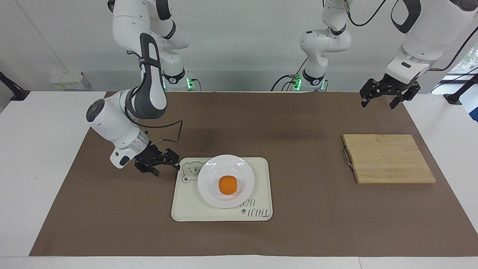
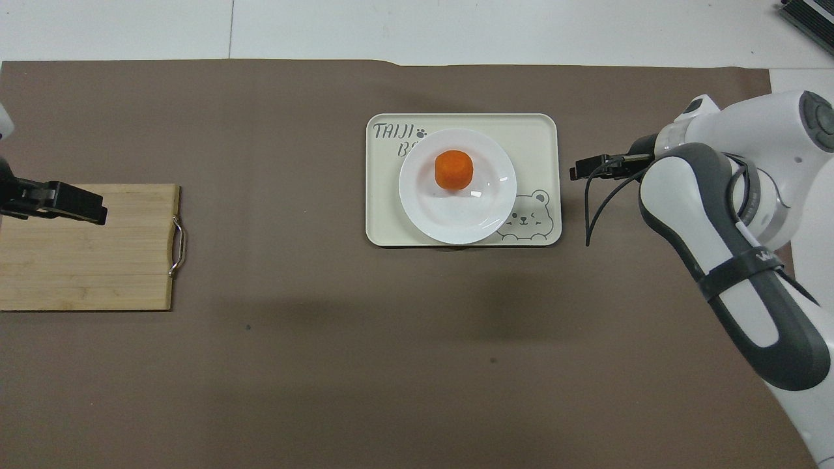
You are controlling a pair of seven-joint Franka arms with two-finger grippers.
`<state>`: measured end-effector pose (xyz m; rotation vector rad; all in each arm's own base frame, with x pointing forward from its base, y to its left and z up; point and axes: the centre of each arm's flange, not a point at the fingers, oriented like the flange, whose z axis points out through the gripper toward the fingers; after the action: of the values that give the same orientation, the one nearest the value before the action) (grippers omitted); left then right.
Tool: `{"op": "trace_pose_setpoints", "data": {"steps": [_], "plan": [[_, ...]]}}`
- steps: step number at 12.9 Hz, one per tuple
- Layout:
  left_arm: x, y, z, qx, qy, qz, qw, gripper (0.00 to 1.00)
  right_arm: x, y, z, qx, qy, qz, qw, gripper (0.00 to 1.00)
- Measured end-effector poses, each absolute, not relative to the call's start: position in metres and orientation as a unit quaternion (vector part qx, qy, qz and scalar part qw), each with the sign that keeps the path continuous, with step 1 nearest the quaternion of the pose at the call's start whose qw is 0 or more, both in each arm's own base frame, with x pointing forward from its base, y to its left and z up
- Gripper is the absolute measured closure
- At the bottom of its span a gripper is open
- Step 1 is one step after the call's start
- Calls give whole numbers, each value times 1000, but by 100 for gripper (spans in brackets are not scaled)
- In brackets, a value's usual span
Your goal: Place orange and plate with both arms
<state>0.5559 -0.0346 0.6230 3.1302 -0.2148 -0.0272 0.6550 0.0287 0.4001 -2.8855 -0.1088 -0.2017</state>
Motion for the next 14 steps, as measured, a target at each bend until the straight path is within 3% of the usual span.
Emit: {"op": "trace_pose_setpoints", "data": {"steps": [3, 14], "plan": [[556, -35, 623, 998, -68, -9, 2, 0, 645, 19, 440, -995, -44, -75, 56, 0], [556, -35, 623, 998, -68, -9, 2, 0, 581, -29, 580, -999, -37, -23, -16, 0]]}}
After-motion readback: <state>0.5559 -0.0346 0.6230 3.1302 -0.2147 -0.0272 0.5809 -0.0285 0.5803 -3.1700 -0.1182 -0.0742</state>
